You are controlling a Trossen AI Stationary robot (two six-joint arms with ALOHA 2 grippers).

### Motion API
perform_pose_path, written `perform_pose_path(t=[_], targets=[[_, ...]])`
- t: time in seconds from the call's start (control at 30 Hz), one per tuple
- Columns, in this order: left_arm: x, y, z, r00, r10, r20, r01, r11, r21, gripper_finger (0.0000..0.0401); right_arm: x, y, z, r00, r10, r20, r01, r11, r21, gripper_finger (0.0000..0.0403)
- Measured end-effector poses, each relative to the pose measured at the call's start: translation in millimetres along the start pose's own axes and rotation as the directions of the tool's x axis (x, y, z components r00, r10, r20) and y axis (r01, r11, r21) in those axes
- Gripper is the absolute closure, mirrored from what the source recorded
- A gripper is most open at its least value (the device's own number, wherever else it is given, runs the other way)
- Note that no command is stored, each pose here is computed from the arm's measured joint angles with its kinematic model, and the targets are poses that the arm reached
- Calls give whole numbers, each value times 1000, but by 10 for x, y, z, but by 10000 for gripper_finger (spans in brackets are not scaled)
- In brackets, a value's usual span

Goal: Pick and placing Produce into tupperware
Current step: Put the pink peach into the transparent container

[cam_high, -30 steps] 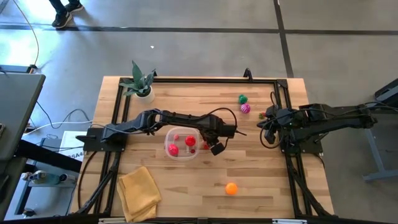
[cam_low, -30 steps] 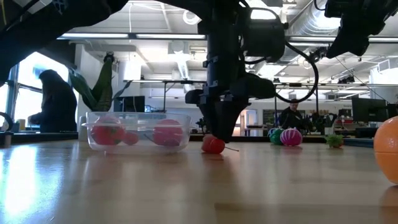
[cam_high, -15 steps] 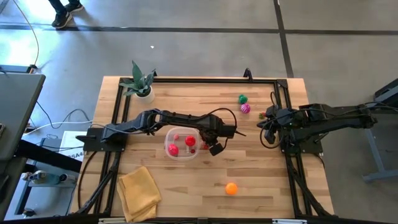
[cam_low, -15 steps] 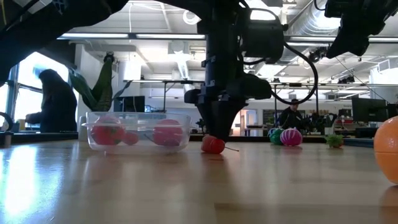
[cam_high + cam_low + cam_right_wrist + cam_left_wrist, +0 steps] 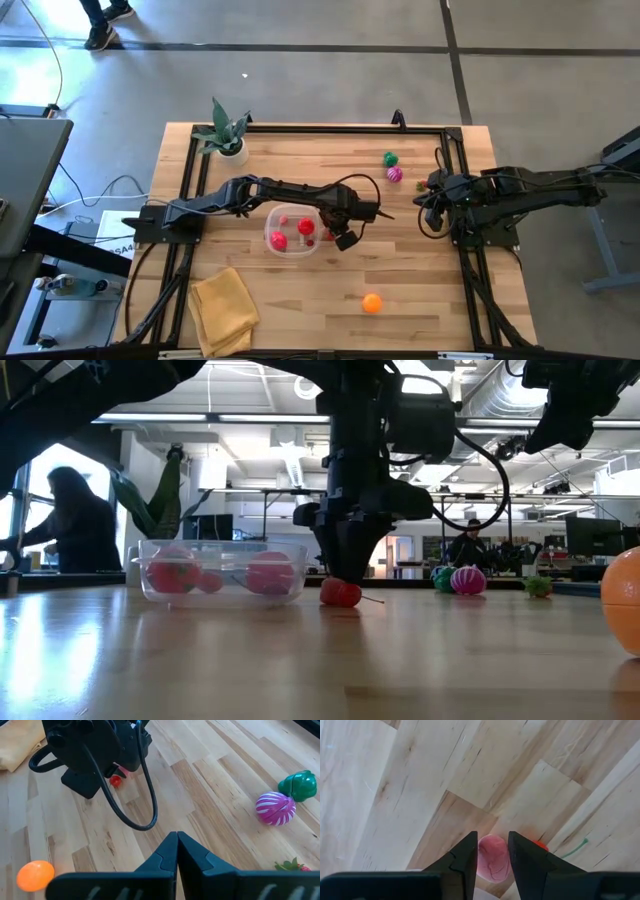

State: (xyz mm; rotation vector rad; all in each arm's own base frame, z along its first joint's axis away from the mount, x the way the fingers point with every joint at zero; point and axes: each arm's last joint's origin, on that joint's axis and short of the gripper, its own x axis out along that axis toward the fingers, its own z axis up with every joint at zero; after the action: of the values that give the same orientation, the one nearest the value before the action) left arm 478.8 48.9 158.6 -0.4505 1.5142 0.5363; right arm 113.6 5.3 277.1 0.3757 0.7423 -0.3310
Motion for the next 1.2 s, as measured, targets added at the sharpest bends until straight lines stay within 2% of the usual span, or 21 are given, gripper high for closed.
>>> perform_pose_path(t=[0.27,0.5,1.2], targets=[[-3,18,-33,999,20,-32,-20,1000,7,246,0,0,0,1000,0,0,0,1000,0,402],[-4,24,-54,998,14,-61,-10,998,64,204,-1,0,0,1000,0,0,0,1000,0,402],[-7,24,-80,995,-13,-103,24,994,109,198,-1,0,0,1000,0,1,0,1000,0,402]])
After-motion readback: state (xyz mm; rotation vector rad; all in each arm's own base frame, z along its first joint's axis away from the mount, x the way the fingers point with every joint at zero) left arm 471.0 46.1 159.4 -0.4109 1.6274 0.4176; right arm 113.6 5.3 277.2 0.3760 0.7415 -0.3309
